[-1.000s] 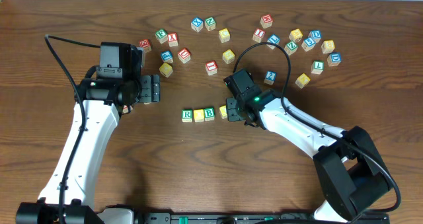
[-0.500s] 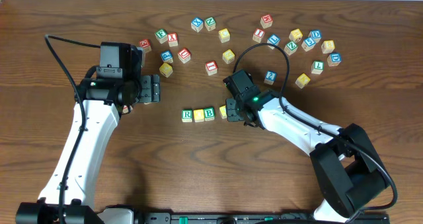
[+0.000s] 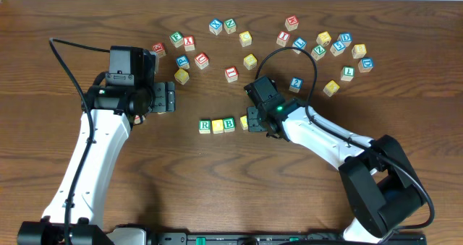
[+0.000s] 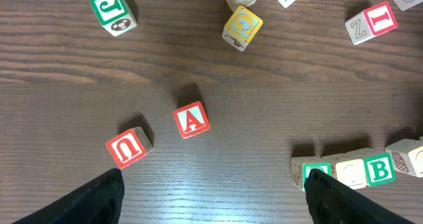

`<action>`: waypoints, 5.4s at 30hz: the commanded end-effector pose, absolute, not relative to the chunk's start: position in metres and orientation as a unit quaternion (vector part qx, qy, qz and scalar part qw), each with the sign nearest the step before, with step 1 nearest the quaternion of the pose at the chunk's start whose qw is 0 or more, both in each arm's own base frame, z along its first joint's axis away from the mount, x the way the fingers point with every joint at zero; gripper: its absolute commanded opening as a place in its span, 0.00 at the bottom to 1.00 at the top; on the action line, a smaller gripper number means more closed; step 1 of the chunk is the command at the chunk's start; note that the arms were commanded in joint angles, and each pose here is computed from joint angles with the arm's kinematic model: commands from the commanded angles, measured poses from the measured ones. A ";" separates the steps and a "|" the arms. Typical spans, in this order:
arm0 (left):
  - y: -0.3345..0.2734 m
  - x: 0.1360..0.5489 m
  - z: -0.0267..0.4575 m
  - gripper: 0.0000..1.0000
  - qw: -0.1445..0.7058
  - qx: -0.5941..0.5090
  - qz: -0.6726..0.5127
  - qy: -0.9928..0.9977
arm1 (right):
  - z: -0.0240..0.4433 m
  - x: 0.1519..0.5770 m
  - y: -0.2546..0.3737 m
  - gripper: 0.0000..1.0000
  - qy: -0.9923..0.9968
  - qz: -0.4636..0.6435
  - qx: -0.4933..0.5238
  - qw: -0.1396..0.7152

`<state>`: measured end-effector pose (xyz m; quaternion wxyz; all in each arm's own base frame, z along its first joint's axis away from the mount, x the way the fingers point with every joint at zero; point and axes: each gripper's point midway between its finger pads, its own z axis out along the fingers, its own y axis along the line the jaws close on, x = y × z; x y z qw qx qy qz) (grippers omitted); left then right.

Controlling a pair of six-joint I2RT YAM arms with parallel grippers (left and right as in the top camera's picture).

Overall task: Spell out ROBOT
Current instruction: 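Lower the blue T block onto the table right of the O block, then hold the blue T block in place beside the O block, then open the right gripper and lift away from the T block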

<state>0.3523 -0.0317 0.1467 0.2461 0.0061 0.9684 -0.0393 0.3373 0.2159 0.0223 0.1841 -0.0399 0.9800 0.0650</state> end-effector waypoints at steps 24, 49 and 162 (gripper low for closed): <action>-0.028 0.349 0.146 0.86 0.246 0.004 -0.034 0.969 | 0.017 0.327 0.230 0.20 0.980 0.063 -0.051 0.184; -0.028 0.349 0.146 0.86 0.246 0.004 -0.034 0.969 | 0.010 0.326 0.229 0.20 0.981 0.060 -0.045 0.177; -0.028 0.349 0.146 0.86 0.246 0.004 -0.034 0.969 | 0.023 0.355 0.226 0.35 0.967 0.035 -0.052 0.248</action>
